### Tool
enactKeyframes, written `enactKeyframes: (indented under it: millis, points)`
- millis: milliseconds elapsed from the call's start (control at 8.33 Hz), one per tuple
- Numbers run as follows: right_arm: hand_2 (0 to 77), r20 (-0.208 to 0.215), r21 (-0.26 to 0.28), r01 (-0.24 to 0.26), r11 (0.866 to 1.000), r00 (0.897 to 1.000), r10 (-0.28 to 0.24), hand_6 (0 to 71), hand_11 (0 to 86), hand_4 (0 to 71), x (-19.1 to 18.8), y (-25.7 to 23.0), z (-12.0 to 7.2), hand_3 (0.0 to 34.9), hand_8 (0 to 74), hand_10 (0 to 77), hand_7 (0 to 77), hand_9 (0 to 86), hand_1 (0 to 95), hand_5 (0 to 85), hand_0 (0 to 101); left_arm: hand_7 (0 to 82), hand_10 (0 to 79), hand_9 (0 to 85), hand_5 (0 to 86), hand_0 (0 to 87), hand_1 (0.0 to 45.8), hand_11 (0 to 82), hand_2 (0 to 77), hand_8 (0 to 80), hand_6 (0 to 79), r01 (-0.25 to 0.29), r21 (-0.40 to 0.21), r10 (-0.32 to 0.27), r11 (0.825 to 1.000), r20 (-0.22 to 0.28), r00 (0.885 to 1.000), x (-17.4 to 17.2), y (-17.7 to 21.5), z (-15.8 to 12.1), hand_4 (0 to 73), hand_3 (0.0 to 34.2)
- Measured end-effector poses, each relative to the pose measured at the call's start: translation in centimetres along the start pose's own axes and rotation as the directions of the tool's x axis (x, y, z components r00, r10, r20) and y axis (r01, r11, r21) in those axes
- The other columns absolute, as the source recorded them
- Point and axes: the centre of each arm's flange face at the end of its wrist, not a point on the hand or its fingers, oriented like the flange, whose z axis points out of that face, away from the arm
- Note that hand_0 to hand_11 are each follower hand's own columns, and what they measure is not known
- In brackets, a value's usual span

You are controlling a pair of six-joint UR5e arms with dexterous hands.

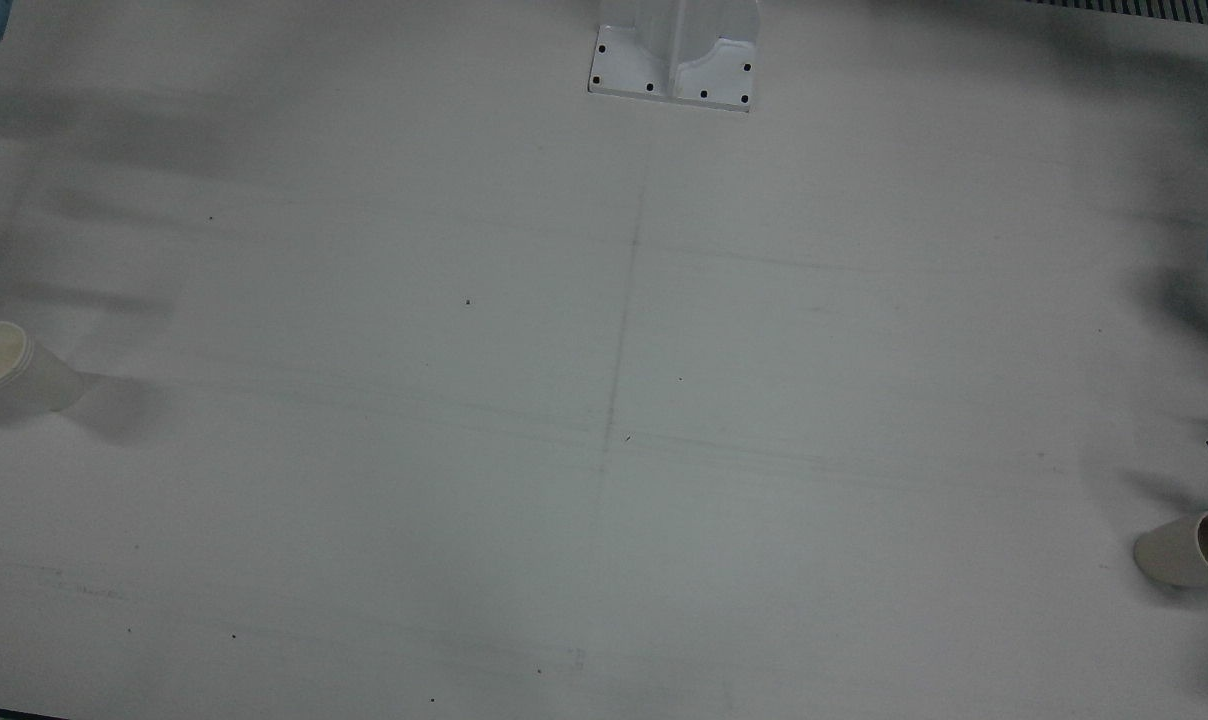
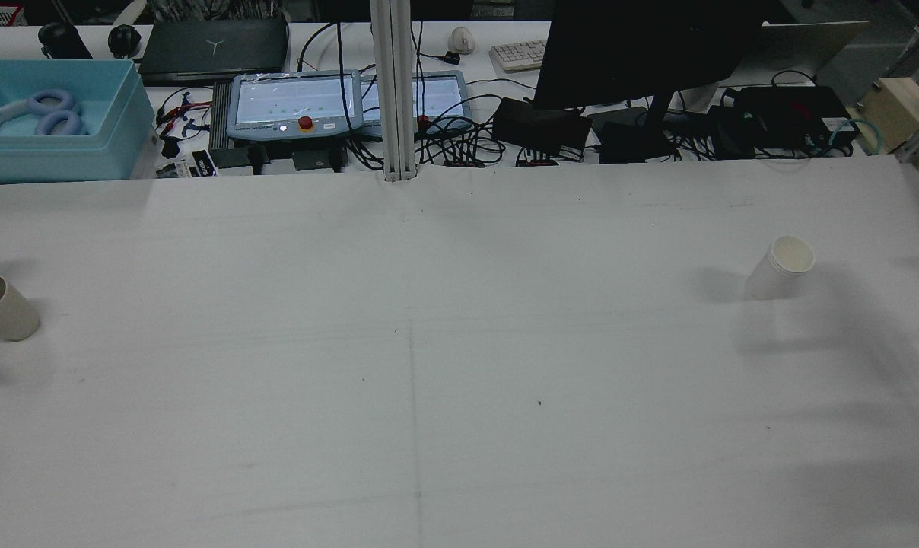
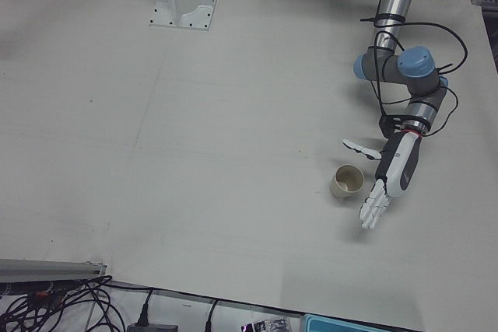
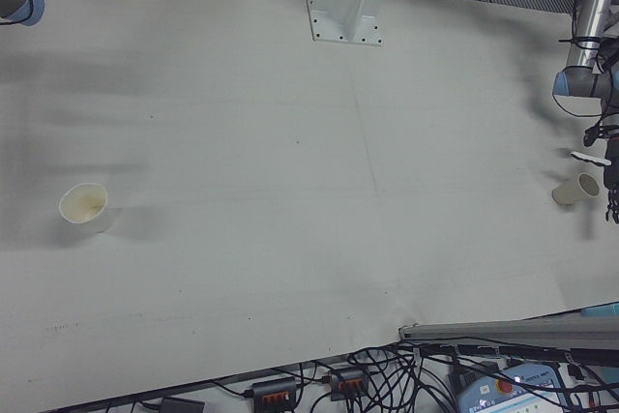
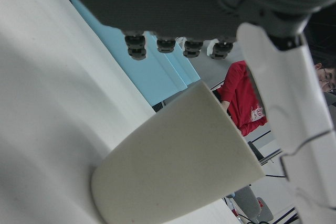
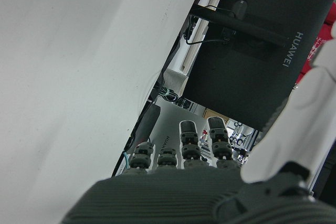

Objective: Pour water
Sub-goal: 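Close the left hand around the paper cup near it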

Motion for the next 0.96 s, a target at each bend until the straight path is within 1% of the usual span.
enactKeyframes:
  millis: [120,240,360,480,600,720,960]
  points:
    - [0.0,0.0,-0.002,-0.002,1.0,1.0,0.002,10.9,9.3,11.5,0.0,0.1,0.0,0.0,4.9,6.0,19.1,4.9,4.4,16.9,46,6.0,4.4,1.1,0.5,54.7,6.0,9.3,1.6,4.9,2.7,-0.001,0.003,0.001,1.0,0.003,1.0,-0.2,0.2,0.6,9.8,4.7]
    - [0.5,0.0,-0.004,-0.003,1.0,1.0,0.003,9.3,9.3,11.5,0.0,0.2,0.1,0.0,4.9,6.0,19.1,6.0,4.4,16.4,46,6.0,4.4,1.1,0.5,54.7,6.0,9.3,1.6,4.9,2.7,-0.004,0.008,0.004,1.0,0.006,1.0,-0.4,0.1,0.8,9.8,4.7]
    - [0.0,0.0,-0.006,-0.004,1.0,1.0,0.004,9.3,9.3,9.3,0.0,0.2,0.1,0.0,5.4,6.0,16.9,5.4,3.8,15.3,46,6.5,4.4,1.1,0.5,54.6,7.6,8.2,1.6,4.9,3.8,-0.007,0.012,0.007,1.0,0.009,1.0,-0.6,-0.1,0.9,8.2,4.7]
    - [0.0,0.0,-0.008,-0.005,1.0,1.0,0.005,9.3,9.3,9.3,0.0,0.3,0.2,0.0,5.4,6.0,16.9,5.4,3.8,15.3,46,6.5,4.4,1.1,0.5,53.7,7.1,8.2,1.6,4.9,2.7,-0.01,0.015,0.009,1.0,0.014,1.0,-0.9,-0.3,0.8,8.2,4.8]
    - [0.5,-0.001,-0.008,-0.005,1.0,1.0,0.005,7.1,9.3,9.3,0.0,0.4,0.2,0.0,5.4,6.0,16.9,5.4,4.4,15.3,46,6.5,4.9,1.1,0.5,53.6,6.0,8.2,1.6,4.9,2.7,-0.011,0.017,0.011,1.0,0.02,1.0,-1.2,-0.4,0.6,8.2,4.8]
    - [0.0,-0.001,-0.008,-0.005,1.0,1.0,0.005,8.7,8.7,9.3,0.0,0.4,0.2,0.0,5.4,6.0,16.9,5.4,3.8,15.3,46,6.5,4.9,1.1,0.5,53.6,6.0,8.2,1.6,4.9,2.7,-0.014,0.017,0.013,1.0,0.024,1.0,-1.4,-0.4,0.6,8.2,4.8]
    - [0.0,-0.003,-0.008,-0.005,1.0,1.0,0.005,9.3,8.7,9.3,0.1,0.4,0.2,0.0,5.4,6.0,16.9,5.4,3.8,15.3,46,6.5,4.9,1.1,0.5,53.6,6.0,8.2,1.6,4.9,2.7,-0.022,0.016,0.022,1.0,0.028,0.999,-1.6,-0.4,0.6,8.2,4.7]
